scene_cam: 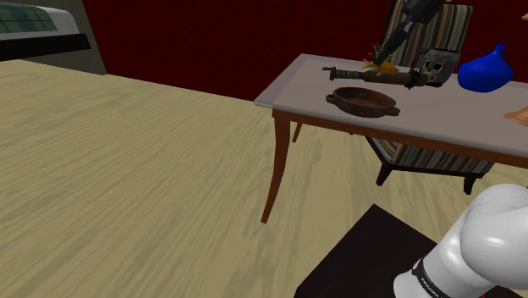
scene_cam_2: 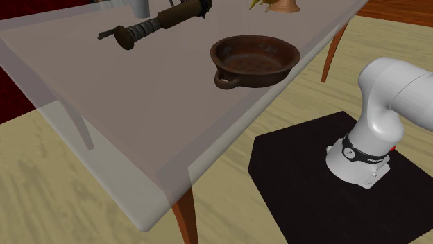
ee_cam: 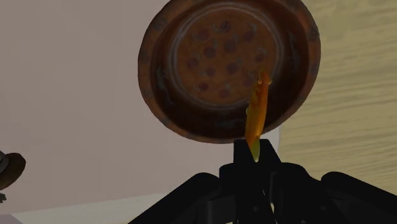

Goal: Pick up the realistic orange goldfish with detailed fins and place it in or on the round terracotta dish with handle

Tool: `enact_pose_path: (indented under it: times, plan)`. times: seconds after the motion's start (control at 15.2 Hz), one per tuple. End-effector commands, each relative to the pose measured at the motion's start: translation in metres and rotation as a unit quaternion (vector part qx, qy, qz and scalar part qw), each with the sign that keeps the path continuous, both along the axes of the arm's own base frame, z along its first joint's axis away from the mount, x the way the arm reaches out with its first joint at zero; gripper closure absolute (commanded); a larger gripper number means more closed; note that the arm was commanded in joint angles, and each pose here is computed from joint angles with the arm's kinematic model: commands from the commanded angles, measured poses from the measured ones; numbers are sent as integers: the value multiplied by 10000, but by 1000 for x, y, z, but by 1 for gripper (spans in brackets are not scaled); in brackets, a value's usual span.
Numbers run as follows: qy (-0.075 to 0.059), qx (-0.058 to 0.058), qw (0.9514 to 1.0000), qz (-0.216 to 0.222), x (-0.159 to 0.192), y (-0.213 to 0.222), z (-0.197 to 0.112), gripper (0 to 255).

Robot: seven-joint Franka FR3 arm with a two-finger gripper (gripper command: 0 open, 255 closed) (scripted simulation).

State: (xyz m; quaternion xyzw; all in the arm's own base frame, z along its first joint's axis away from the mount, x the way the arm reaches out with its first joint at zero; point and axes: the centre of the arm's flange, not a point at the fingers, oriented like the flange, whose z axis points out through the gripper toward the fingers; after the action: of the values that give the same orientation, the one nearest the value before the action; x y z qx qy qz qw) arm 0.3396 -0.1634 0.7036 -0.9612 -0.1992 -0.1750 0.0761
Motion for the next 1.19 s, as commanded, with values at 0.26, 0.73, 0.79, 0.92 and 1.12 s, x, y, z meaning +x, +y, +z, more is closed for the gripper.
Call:
enact_pose_path:
  times: [0.26,0.73,0.79,0.92,1.12]
  plan:
    - [-1,-1,10000,0,-1,0,-33,255]
    - [-1,-1,10000,0,-1,0,-63,255]
    - [-1,-1,10000,0,-1,0,-63,255]
    - [-1,-1,10000,0,-1,0,-63,255]
    - [0,-1,10000,0,-1,0,-63,255]
